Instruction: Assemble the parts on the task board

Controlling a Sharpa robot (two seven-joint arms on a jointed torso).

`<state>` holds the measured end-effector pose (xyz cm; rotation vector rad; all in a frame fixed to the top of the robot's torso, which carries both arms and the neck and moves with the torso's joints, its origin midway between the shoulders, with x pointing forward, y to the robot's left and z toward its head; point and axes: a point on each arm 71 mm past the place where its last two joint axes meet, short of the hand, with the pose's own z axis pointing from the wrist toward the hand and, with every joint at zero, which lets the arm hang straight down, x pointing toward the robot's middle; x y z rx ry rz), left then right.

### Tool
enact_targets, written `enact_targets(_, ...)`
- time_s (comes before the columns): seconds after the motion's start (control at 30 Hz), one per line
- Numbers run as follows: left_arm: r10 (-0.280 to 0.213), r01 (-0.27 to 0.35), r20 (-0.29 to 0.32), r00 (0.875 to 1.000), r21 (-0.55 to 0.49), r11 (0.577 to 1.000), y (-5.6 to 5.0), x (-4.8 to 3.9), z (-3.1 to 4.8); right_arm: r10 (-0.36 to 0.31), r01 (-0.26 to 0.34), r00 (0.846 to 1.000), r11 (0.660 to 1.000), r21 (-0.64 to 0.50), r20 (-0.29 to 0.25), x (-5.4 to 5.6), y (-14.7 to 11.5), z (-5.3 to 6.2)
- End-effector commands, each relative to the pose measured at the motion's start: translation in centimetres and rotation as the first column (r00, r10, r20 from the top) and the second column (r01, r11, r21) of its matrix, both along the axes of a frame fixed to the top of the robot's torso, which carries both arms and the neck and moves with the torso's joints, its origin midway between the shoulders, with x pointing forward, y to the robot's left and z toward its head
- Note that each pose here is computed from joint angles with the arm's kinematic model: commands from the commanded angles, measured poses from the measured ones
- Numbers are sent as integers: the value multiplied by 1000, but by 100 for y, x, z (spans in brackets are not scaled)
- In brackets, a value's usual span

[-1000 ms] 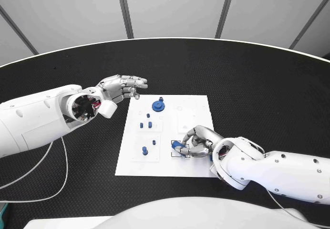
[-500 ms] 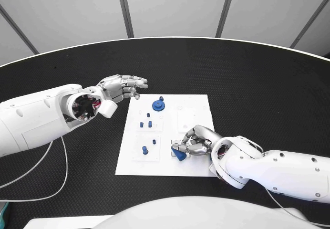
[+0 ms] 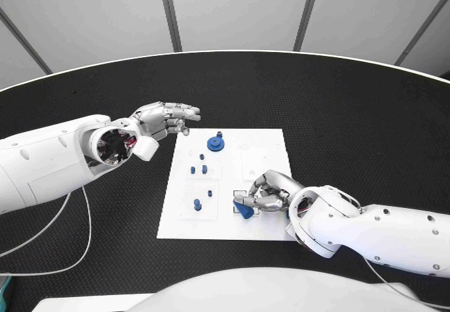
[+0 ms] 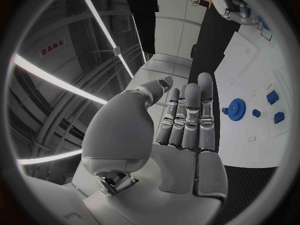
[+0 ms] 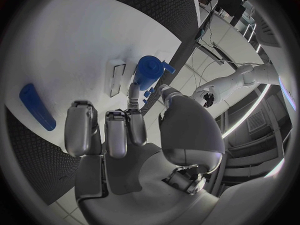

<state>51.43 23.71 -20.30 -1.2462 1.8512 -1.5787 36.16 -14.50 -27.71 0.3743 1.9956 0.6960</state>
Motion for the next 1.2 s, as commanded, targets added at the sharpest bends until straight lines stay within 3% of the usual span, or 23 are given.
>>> enact_targets(0.03, 1, -1, 0, 1000, 0, 1000, 4, -1, 0, 2, -3, 1000, 1000, 3, 6, -13, -5, 15)
enact_targets(0.37, 1, -1, -1, 1000, 1, 1000, 20, -5, 1, 7, -7, 999, 1000, -5, 37, -80, -103, 86)
enact_targets(0.83, 0, 0, -2, 1000, 1, 1000, 20, -3, -1, 52, -51, 999, 998, -40, 15, -122, -202, 83)
enact_targets(1.2, -3, 3, -2, 1000, 0, 1000, 10, -1, -2, 69, -68, 997, 996, -50, 32, -79, -140, 59)
